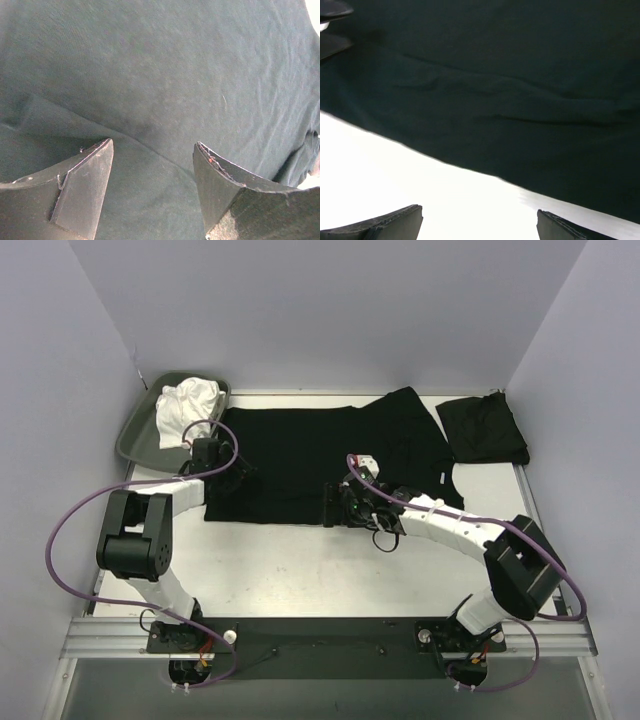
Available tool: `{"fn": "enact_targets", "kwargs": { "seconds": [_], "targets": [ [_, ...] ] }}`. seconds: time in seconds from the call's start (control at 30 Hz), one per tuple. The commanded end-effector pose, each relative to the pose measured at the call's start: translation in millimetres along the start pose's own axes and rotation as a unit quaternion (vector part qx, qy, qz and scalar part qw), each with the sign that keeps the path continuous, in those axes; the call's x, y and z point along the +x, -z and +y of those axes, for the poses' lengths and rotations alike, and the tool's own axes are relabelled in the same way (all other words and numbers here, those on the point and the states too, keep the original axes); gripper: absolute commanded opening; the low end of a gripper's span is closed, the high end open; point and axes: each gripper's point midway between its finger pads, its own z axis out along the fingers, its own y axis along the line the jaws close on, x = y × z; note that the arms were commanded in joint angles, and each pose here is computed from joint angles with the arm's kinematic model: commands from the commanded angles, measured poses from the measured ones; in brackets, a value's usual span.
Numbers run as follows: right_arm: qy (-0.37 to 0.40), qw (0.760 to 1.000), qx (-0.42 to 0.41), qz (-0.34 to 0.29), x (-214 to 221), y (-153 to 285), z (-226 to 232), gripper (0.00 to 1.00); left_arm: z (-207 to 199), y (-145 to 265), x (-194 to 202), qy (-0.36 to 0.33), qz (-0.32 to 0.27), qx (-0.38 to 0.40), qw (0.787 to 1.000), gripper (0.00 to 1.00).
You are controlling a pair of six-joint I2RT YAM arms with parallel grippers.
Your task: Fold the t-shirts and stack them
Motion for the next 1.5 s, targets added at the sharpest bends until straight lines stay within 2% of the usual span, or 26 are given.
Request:
{"fn": "enact_targets", "kwargs": {
  "seconds": [0.0, 0.1, 0.23, 0.33, 0.53, 0.7, 0.83, 0.93, 1.13, 1.47],
  "targets": [
    [0.018, 0.993, 0.087, -0.073, -26, 19, -33, 1.0, -40, 16, 8, -0.026, -0.009, 0.06, 0.998, 0.74],
    [0.022, 0.985, 0.154, -0.069, -35, 14, -66, 1.0, -59, 32, 37, -0.05, 0.013, 0.081, 0.995, 0.74],
    [-0.001, 0.984, 0.17, -0.048, -35, -2, -89, 1.0, -62, 53, 60, -0.083, 0.02, 0.086, 0.993, 0.74],
    [-0.01, 0.984, 0.173, -0.036, -31, -16, -101, 1.0, -54, 61, 62, -0.093, 0.016, 0.082, 0.992, 0.75],
    [-0.016, 0.984, 0.174, -0.026, -30, -38, -108, 1.0, -28, 50, 59, -0.123, -0.005, 0.034, 0.992, 0.74],
    [-0.019, 0.985, 0.17, -0.012, -21, -42, -109, 1.0, -3, 32, 69, -0.163, 0.009, -0.032, 0.986, 0.74],
    [-0.02, 0.985, 0.171, -0.001, -6, -39, -111, 1.0, 27, 31, 83, -0.201, 0.026, -0.115, 0.973, 0.71],
    [-0.015, 0.985, 0.174, 0.01, 6, -34, -114, 1.0, 43, 37, 94, -0.221, 0.034, -0.142, 0.964, 0.71],
    [-0.012, 0.981, 0.193, 0.027, 32, -13, -117, 1.0, 75, 64, 104, -0.215, 0.041, -0.177, 0.96, 0.71],
    [-0.017, 0.976, 0.212, 0.043, 98, 27, -100, 1.0, 99, 121, 126, -0.175, 0.053, -0.147, 0.972, 0.71]
  ]
}}
